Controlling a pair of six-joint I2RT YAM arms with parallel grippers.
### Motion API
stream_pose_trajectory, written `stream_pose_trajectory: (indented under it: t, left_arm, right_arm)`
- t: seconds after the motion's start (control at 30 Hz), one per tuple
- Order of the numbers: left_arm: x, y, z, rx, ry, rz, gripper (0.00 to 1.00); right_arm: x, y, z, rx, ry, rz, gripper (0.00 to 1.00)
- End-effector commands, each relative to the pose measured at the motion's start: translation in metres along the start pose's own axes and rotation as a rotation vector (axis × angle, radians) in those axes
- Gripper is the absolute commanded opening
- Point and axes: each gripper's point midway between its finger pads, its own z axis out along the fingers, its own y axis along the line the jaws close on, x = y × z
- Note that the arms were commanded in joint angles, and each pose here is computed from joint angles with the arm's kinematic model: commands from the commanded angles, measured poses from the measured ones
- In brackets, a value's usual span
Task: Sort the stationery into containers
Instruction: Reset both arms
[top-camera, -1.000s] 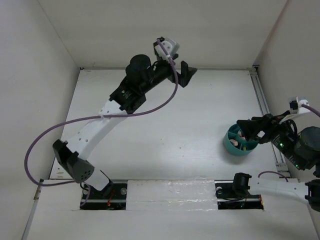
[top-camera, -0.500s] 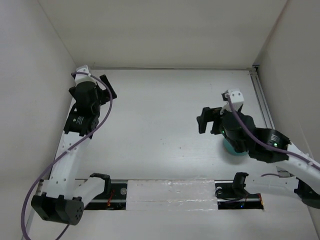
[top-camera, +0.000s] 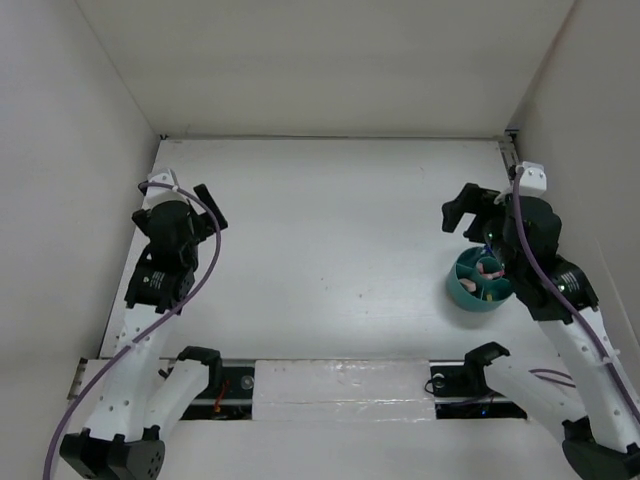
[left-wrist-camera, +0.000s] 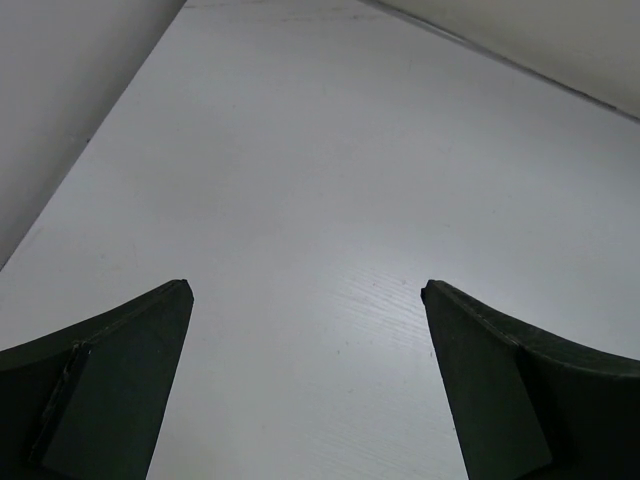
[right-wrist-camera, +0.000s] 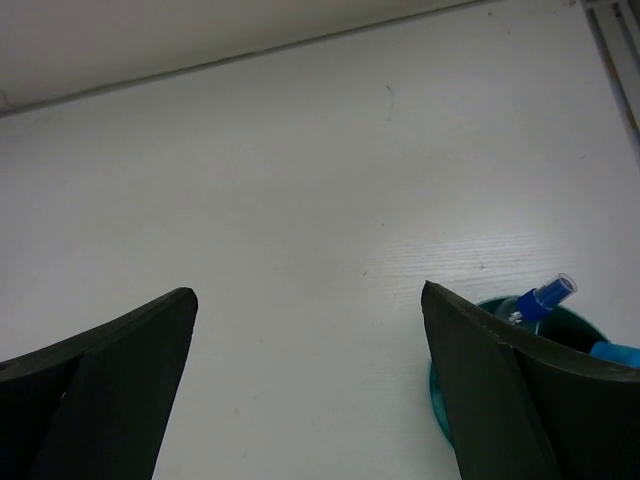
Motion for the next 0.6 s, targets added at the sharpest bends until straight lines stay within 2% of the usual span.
stream_pose_trajectory:
  t: [0.0, 0.3, 0.57]
  left_arm:
    - [-0.014, -0.005, -0.006, 0.035, -0.062, -0.03, 1.0]
    - [-0.025, 0.001, -0.027, 0.065, -0.145, -0.059, 1.0]
    - [-0.026, -0.002, -0.031, 0.091, -0.156, -0.065, 1.0]
  right_arm:
    - [-0.002, 0.003, -0.01, -0.039, -0.012, -0.003, 1.0]
    - [-0.027, -0.016, -0.049, 0.0, -0.125, 0.031, 1.0]
    - [-0.026, -0.017, -0.052, -0.003, -0.132, 0.042, 1.0]
